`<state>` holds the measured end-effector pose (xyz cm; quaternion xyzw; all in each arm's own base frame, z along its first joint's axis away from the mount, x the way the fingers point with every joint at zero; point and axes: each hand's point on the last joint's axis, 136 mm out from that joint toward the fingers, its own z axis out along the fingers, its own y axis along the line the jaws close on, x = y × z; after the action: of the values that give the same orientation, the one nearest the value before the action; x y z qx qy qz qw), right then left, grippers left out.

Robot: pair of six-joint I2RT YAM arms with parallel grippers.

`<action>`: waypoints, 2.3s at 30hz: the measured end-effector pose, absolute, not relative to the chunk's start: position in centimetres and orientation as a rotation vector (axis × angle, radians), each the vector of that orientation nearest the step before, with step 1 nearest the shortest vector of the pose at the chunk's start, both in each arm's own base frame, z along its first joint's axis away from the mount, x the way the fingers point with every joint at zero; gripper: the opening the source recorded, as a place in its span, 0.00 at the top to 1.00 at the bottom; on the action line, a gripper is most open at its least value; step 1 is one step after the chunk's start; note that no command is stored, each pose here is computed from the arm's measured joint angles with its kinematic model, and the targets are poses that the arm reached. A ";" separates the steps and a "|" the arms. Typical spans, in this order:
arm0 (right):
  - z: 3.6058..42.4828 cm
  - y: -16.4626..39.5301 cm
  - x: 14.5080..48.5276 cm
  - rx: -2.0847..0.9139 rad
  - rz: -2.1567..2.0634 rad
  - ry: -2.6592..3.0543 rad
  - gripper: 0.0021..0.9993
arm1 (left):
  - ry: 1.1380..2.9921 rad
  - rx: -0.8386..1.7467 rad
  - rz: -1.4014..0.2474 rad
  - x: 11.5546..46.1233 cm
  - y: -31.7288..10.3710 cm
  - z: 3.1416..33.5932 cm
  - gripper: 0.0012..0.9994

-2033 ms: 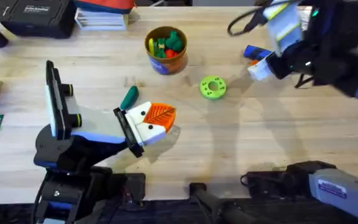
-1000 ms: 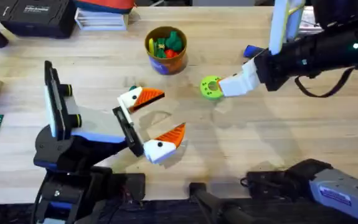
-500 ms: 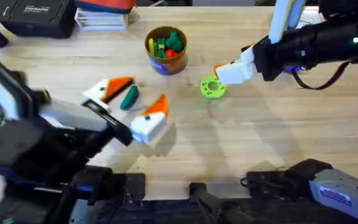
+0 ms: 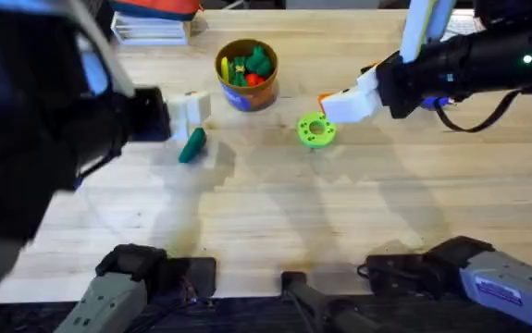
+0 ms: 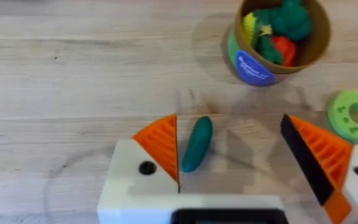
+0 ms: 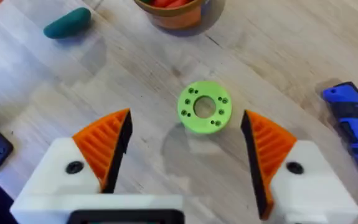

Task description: Pick up the gripper from the table and insert it into the empty holder that is missing its gripper. Then pick up a screw, insert it into the mounting hole, and use the screwdriver to tighten it. Finally, clean up the table by picking up the vegetable and placing it into the bucket.

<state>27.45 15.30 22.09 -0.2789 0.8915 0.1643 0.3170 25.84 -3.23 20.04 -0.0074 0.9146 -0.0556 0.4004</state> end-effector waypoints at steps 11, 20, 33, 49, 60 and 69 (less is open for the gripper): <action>22.1 15.2 27.5 -0.733 0.426 2.347 0.01 | 2.527 -0.074 -0.071 27.7 -2.6 14.9 0.01; 22.2 15.2 27.6 -0.731 0.422 2.342 0.01 | 2.498 -0.451 -0.026 27.7 2.7 14.6 0.01; 22.1 15.2 27.7 -0.729 0.418 2.342 0.01 | 2.517 -0.714 -0.055 25.9 4.9 13.6 0.01; 22.1 15.2 27.6 -0.729 0.418 2.344 0.01 | 2.881 -0.033 -0.221 26.2 -2.3 7.0 0.01; 22.1 15.2 27.7 -0.729 0.418 2.343 0.01 | 2.922 0.099 -0.246 27.2 -3.6 4.4 0.02; 22.3 15.2 27.8 -0.728 0.418 2.334 0.01 | 2.909 0.094 -0.288 27.7 -4.1 4.3 0.57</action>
<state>27.80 15.22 22.27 -0.2777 0.8900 0.1592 0.3246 27.69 -4.12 4.26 0.0319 0.9887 -0.0980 0.1084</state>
